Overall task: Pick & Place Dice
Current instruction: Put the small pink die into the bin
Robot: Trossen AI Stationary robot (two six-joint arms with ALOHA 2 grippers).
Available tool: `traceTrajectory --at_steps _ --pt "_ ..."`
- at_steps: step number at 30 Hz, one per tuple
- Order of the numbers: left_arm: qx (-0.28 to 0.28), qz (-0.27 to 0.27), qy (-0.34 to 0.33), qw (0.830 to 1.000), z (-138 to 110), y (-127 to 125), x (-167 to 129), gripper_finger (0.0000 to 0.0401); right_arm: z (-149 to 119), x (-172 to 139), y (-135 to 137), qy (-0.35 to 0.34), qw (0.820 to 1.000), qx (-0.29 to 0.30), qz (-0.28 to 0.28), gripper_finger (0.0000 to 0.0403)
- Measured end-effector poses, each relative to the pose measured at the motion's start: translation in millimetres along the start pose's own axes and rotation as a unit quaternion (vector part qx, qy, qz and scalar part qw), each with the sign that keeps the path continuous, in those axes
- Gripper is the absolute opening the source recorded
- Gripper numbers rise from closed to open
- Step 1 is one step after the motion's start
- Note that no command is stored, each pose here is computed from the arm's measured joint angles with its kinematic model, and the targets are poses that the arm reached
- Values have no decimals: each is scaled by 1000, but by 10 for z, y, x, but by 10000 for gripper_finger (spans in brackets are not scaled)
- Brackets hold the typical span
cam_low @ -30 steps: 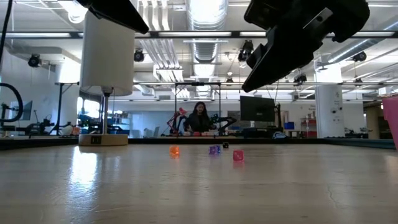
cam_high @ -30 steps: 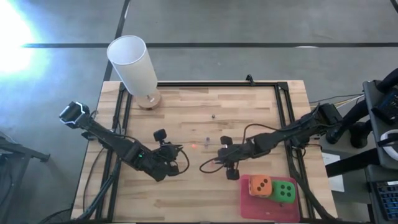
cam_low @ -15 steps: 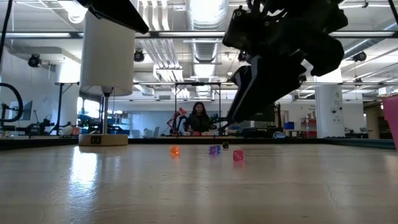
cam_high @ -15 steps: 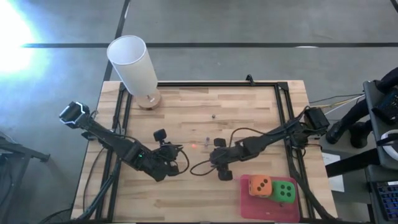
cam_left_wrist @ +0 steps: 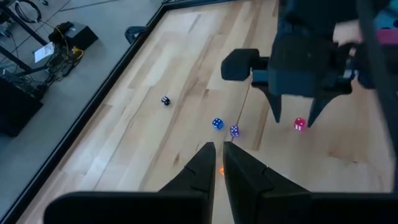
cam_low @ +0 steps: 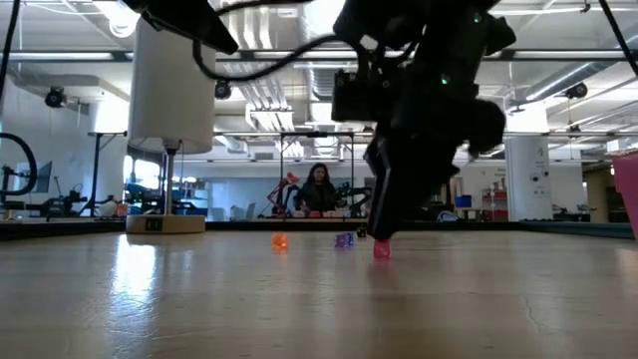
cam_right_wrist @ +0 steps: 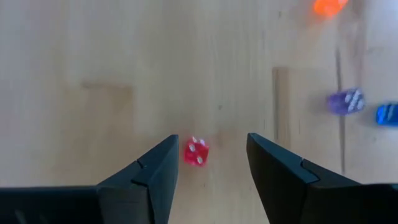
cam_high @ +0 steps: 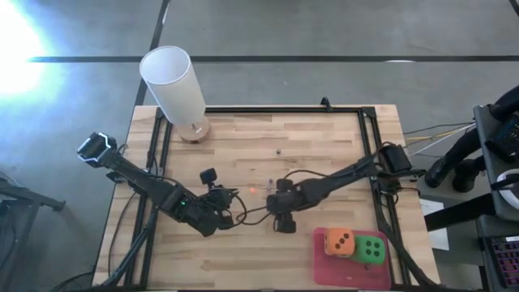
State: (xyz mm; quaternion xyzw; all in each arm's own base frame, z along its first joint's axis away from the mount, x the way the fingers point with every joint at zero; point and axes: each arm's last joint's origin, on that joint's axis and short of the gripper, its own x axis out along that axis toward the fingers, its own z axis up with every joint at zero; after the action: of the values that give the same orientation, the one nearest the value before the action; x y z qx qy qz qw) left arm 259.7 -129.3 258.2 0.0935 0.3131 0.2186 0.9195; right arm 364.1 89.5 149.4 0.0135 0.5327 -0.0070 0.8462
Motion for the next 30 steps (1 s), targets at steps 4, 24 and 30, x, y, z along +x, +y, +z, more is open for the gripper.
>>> traceTrajectory --at_steps 4,24,30 --pt "0 0 0 1000 -1 0 0 35 -22 127 1 27 1000 -2 -7 183" --pt "0 0 0 1000 0 0 0 35 34 179 20 53 999 3 -7 88" --pt "-1 0 0 1000 1 0 1 35 36 177 18 52 999 -8 -9 45"
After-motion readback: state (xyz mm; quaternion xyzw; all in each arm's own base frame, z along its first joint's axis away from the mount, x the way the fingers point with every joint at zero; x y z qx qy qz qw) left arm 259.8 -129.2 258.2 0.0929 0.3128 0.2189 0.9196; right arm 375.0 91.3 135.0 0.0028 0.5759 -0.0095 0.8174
